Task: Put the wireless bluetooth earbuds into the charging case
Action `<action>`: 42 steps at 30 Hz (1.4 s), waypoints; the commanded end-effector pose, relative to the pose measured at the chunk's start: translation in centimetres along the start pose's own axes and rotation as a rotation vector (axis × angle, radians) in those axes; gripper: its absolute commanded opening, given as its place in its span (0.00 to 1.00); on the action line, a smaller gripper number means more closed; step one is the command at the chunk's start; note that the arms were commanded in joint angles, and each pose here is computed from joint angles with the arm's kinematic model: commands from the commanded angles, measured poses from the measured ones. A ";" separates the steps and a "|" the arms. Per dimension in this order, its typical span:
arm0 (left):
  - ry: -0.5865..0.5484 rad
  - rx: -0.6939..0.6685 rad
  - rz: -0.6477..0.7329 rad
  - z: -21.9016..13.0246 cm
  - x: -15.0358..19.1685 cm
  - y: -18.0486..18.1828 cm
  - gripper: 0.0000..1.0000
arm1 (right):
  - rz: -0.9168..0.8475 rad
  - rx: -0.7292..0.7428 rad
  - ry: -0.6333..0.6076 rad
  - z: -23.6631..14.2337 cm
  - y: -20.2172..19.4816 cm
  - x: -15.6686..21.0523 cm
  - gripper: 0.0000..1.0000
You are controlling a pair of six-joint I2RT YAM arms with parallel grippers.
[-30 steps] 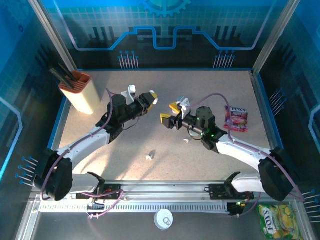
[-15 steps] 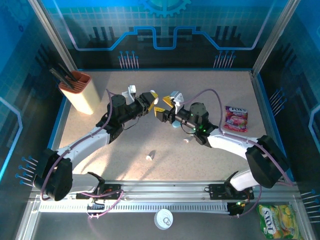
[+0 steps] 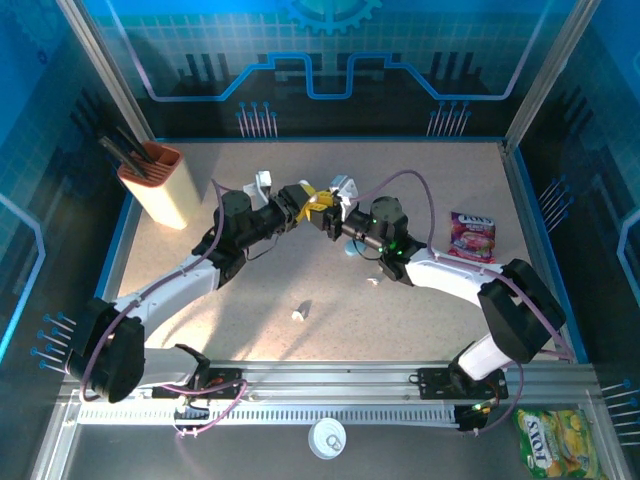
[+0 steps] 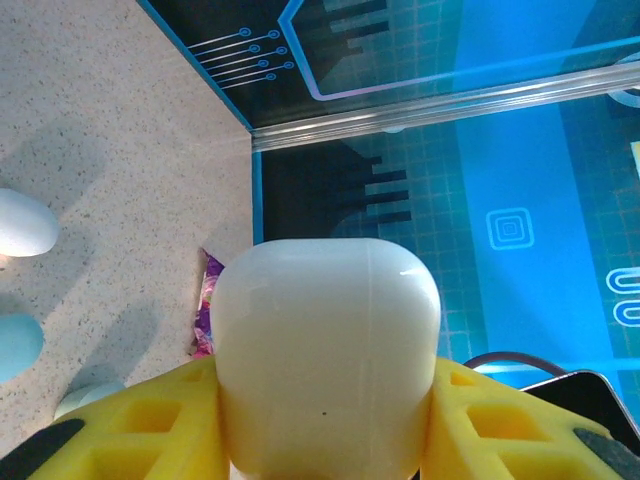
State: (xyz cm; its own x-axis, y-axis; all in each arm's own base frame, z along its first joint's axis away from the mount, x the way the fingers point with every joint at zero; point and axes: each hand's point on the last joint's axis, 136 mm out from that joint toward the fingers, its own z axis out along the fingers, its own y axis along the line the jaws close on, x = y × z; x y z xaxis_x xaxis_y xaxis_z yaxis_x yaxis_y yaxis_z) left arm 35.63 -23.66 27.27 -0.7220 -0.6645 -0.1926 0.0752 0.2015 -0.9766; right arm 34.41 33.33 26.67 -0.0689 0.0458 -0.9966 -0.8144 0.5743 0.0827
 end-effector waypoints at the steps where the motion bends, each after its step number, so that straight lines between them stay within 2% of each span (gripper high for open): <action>1: 0.035 0.045 0.022 -0.6 1.0 -1.2 0.40 | -0.036 -0.012 -0.053 -0.1 0.3 -2.2 0.19; 4: 0.033 0.041 0.032 -0.6 1.0 -1.1 0.46 | -0.044 -0.005 -0.028 -0.5 0.2 -1.9 0.16; 6: 0.018 0.055 0.058 -0.6 0.7 -1.3 0.56 | -0.039 -0.004 -0.011 -0.8 -0.1 -1.7 0.15; 8: -0.013 0.083 0.116 -0.8 0.3 -1.7 0.71 | -0.026 -0.008 -0.007 -1.3 -0.3 -1.6 0.15; 10: -0.049 0.120 0.184 -1.2 -0.1 -2.4 0.81 | -0.004 -0.012 0.001 -1.9 -0.5 -1.5 0.15; 13: -0.086 0.183 0.329 -1.9 -0.2 -3.7 0.88 | 0.035 -0.020 0.019 -3.0 -0.9 -1.3 0.14; 16: -0.062 0.246 0.553 -2.6 0.9 -4.4 0.89 | 0.107 -0.040 0.066 -4.5 -1.3 -0.9 0.13; 18: -0.035 0.238 0.657 -2.8 1.5 -3.8 0.89 | 0.140 -0.077 0.095 -5.6 -1.2 -0.9 0.13; 23: 0.111 0.315 0.940 -3.6 4.7 -2.9 0.89 | 0.174 -0.154 0.180 -8.7 -0.2 -1.5 0.17; 28: 0.198 0.374 1.120 -4.3 6.8 -2.3 0.88 | 0.167 -0.260 0.260 -11.4 2.1 -2.0 0.18; 31: 0.245 0.425 1.167 -4.8 7.9 -2.5 0.86 | 0.122 -0.328 0.257 -12.4 3.6 -3.2 0.14; 34: 0.360 0.501 1.192 -5.5 9.9 -2.8 0.84 | 0.099 -0.398 0.240 -13.1 4.9 -4.0 0.09; 37: 0.435 0.536 1.189 -5.9 11.3 -3.1 0.82 | 0.093 -0.464 0.223 -13.4 5.9 -4.7 0.09; 42: 0.506 0.550 1.151 -6.1 12.8 -4.1 0.74 | 0.100 -0.554 0.205 -13.3 7.1 -5.3 0.09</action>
State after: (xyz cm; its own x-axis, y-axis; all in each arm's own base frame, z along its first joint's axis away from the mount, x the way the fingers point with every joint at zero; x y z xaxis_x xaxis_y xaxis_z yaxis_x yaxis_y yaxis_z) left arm 23.85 -28.01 27.72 -0.2681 0.0152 -0.9633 0.9519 0.1579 -0.2625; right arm 22.57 25.93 31.00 -0.2623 -0.1222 -0.9572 -0.9572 0.1590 0.2420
